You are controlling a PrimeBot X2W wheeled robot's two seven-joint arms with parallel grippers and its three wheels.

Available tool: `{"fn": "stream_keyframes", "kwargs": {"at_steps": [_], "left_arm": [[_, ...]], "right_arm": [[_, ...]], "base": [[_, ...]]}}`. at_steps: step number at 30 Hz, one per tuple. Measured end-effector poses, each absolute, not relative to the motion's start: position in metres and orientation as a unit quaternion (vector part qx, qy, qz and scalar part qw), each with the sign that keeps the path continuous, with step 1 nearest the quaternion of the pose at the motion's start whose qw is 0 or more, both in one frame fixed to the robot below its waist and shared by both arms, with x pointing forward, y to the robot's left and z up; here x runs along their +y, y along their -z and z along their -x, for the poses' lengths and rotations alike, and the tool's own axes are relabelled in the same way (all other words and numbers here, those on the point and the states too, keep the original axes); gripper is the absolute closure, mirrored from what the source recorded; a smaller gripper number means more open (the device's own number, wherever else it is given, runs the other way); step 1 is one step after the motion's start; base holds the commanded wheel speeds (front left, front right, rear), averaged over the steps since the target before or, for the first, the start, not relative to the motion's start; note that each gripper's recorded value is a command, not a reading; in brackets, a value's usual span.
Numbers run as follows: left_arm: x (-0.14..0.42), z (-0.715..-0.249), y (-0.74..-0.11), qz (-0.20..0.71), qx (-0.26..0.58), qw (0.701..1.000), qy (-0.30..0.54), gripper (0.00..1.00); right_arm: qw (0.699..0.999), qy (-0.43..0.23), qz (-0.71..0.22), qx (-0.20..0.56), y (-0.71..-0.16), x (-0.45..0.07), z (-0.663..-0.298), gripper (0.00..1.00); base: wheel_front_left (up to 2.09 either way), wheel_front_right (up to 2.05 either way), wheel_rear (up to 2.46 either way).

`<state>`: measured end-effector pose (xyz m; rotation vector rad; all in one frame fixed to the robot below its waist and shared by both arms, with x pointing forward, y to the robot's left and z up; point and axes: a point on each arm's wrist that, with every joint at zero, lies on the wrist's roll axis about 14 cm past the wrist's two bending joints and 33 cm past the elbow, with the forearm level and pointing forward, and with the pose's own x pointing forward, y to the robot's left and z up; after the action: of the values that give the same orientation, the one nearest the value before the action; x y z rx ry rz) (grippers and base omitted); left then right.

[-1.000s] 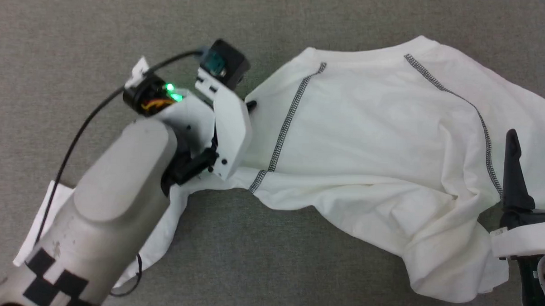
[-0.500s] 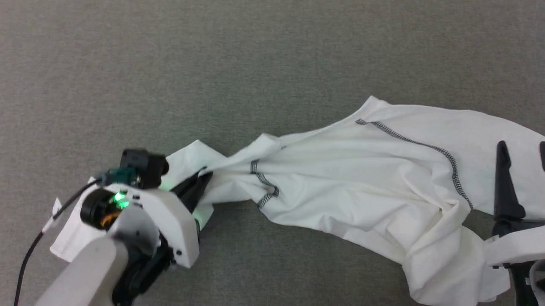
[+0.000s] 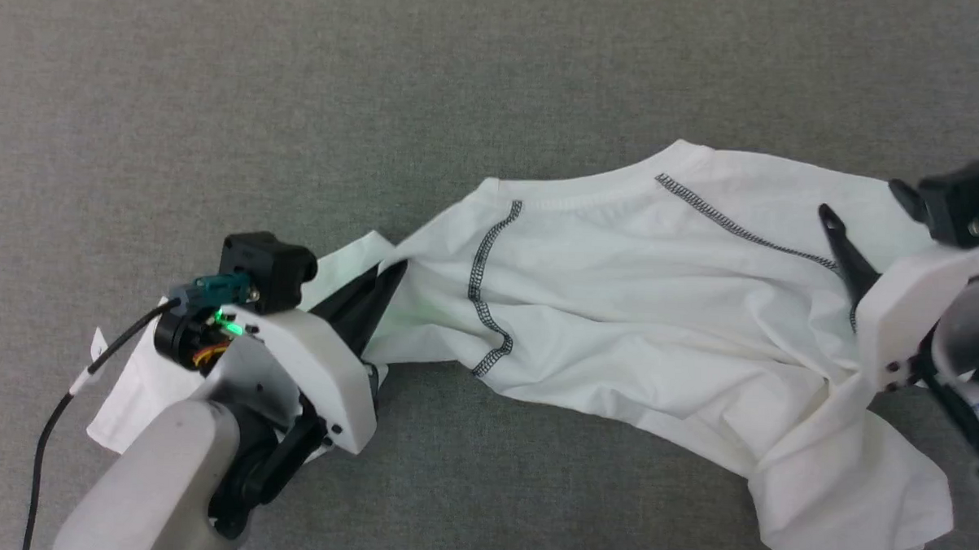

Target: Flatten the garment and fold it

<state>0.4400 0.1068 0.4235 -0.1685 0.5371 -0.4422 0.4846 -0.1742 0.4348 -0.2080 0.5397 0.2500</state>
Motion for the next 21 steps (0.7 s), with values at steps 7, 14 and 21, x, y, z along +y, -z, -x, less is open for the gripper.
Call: {"fn": "stream_keyframes", "kwargs": {"at_steps": [7, 14, 21], "left_arm": [[0.101, -0.450, -0.411, 0.079, 0.268, 0.933, 0.228, 1.00], [0.107, -0.453, -0.403, 0.074, 0.272, 0.933, 0.223, 1.00], [0.114, -0.453, -0.400, 0.069, 0.275, 0.934, 0.216, 1.00]], "right_arm": [[0.902, -0.171, 0.158, 0.363, -0.407, -0.179, -0.502, 0.00], [0.869, -0.221, 0.187, 0.401, -0.385, -0.169, -0.515, 0.00], [0.852, -0.249, 0.186, 0.422, -0.372, -0.159, -0.527, 0.63]], "base": [[0.00, 0.00, 0.00], [0.00, 0.00, 0.00], [0.00, 0.00, 0.00]]}}
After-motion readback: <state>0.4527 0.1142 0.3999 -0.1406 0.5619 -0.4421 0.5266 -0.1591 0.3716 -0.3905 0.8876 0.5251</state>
